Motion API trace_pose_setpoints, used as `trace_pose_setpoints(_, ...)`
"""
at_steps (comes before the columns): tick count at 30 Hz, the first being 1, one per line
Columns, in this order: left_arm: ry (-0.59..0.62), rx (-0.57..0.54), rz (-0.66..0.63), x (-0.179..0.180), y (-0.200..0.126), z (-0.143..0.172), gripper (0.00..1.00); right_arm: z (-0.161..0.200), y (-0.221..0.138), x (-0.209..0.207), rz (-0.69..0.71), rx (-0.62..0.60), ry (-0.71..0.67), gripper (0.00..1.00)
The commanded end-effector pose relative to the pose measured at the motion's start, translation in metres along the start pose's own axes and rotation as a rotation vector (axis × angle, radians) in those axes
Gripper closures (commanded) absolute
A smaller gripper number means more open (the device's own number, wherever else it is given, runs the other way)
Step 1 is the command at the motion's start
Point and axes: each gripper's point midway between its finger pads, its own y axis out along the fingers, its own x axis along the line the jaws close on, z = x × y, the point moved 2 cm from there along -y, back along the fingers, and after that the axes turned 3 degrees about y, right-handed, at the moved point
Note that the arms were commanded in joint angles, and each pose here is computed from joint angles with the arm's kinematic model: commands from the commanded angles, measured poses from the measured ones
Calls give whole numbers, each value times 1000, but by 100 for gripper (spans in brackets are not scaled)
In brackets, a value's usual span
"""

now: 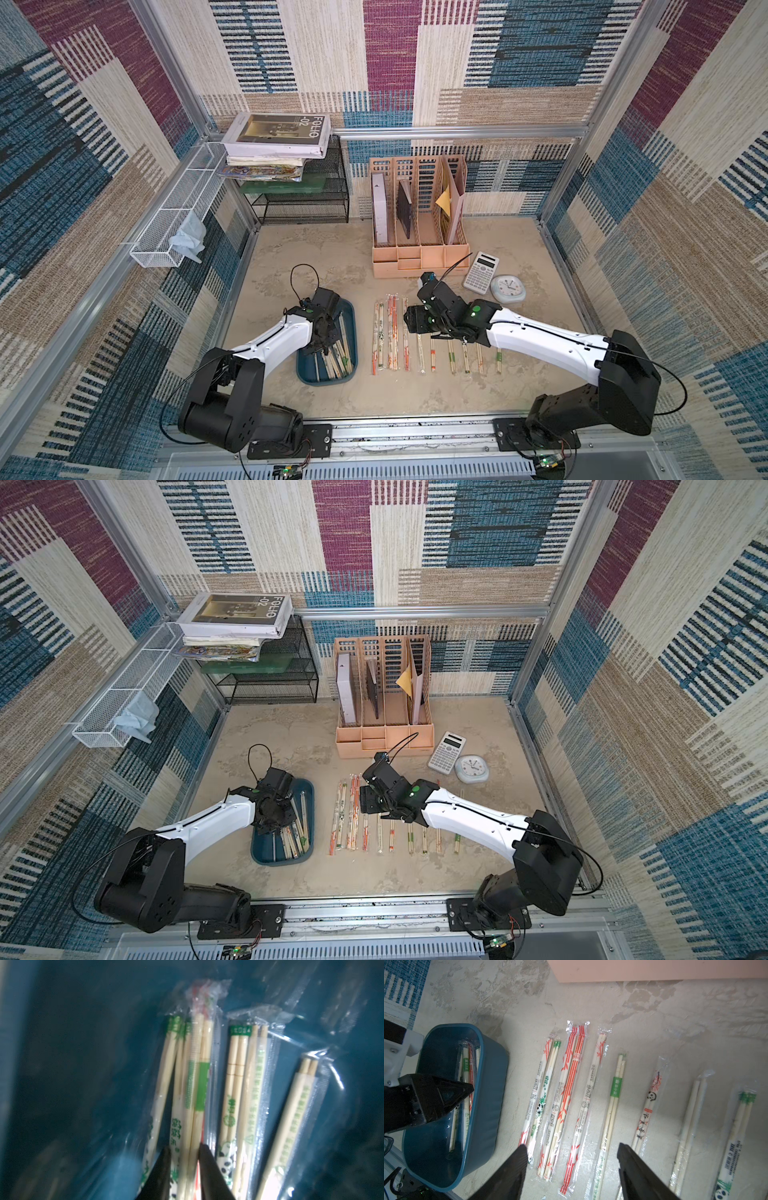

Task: Take the paired disposable chopsticks out of the storage box
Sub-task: Pick up the paired disposable chopsticks from the storage box.

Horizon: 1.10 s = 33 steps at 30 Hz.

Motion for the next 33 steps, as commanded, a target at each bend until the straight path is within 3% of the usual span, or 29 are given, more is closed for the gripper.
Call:
trace_pose_setpoints(1, -1, 18, -15, 4, 2, 4, 83, -1, 0, -3, 15, -7, 4, 28)
trace_pose_setpoints(20, 43, -76, 74, -7, -51, -19, 96, 0, 3, -4, 17, -2, 3, 28)
trace_pose_setpoints(33, 171, -165, 302, -67, -111, -28, 98, -11, 2, -31, 39, -16, 64, 28)
